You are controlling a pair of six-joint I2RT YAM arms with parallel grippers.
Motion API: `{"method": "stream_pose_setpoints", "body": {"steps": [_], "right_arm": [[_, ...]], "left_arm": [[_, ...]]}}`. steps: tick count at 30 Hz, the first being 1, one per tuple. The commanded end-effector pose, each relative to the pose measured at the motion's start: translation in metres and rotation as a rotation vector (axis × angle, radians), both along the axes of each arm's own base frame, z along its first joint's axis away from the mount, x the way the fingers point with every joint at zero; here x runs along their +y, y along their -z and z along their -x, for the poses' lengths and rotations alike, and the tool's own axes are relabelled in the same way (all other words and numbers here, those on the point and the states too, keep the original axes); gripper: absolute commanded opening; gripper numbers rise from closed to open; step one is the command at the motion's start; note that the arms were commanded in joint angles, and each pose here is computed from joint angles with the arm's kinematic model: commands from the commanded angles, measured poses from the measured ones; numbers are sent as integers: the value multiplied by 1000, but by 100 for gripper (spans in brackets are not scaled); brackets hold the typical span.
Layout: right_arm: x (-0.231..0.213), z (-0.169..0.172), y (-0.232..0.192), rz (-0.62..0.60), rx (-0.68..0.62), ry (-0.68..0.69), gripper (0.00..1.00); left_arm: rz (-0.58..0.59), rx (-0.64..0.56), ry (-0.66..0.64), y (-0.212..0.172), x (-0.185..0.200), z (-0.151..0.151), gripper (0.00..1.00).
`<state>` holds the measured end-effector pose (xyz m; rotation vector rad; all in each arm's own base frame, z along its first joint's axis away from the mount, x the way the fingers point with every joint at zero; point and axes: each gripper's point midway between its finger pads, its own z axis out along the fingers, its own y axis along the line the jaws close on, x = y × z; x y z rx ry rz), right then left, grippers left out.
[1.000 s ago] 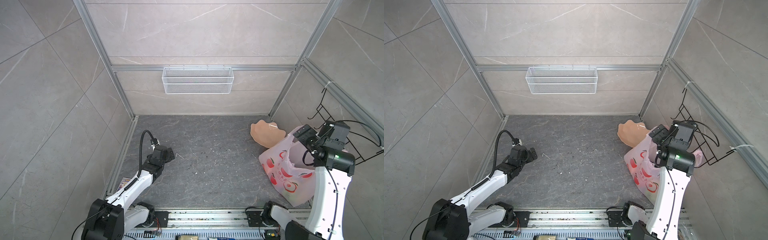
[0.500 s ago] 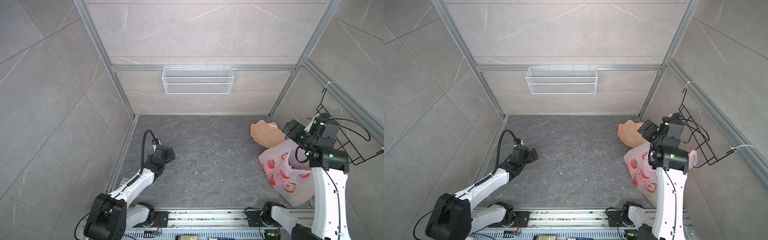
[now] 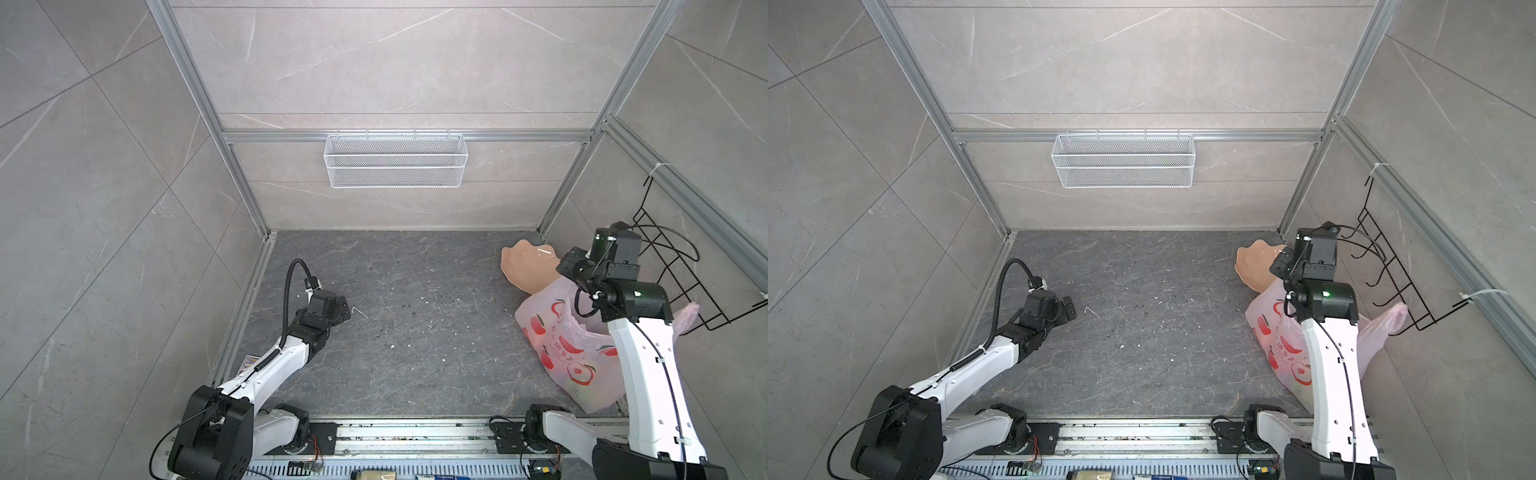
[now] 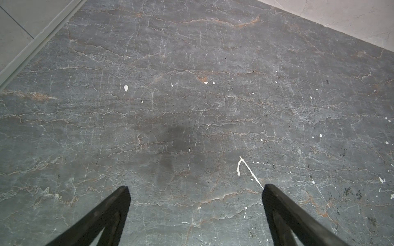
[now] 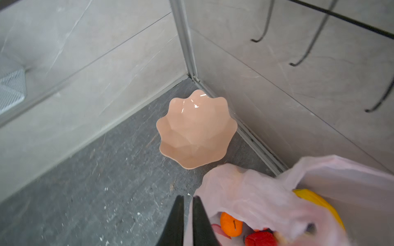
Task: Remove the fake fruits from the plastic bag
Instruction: 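Grasp the pink bag handle with the right gripper and lift it off the hook, then carry the bag to table center with right gripper while left arm reaches in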
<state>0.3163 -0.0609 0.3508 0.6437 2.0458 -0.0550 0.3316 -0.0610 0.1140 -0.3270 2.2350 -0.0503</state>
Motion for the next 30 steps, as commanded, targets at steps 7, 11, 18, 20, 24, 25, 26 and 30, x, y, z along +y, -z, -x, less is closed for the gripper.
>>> {"method": "stream_pose_setpoints", "body": {"steps": [7,11,18,20,24,25,26,30], "right_arm": [[119,-12,-20,30,-41,-339,0],[193,-13,-20,101,-19,-499,0],[337,-8,-17,158,-21,-763,1],[378,-5,-14,163,-22,-827,1],[448,2,-11,187,-23,-926,2],[459,2,-9,193,-21,-938,2],[470,2,-9,195,-20,-953,2],[484,3,-7,226,1,-965,8]], "left_arm": [[-38,-59,-68,-22,12,-6,100],[-57,-70,-116,-26,22,-1,100],[-82,-108,-212,-37,43,11,100],[-95,-118,-245,-40,49,15,100],[-121,-134,-313,-45,64,25,100],[-125,-136,-323,-46,67,26,100],[-126,-140,-333,-47,69,28,100],[-124,-148,-340,-49,71,29,100]]}}
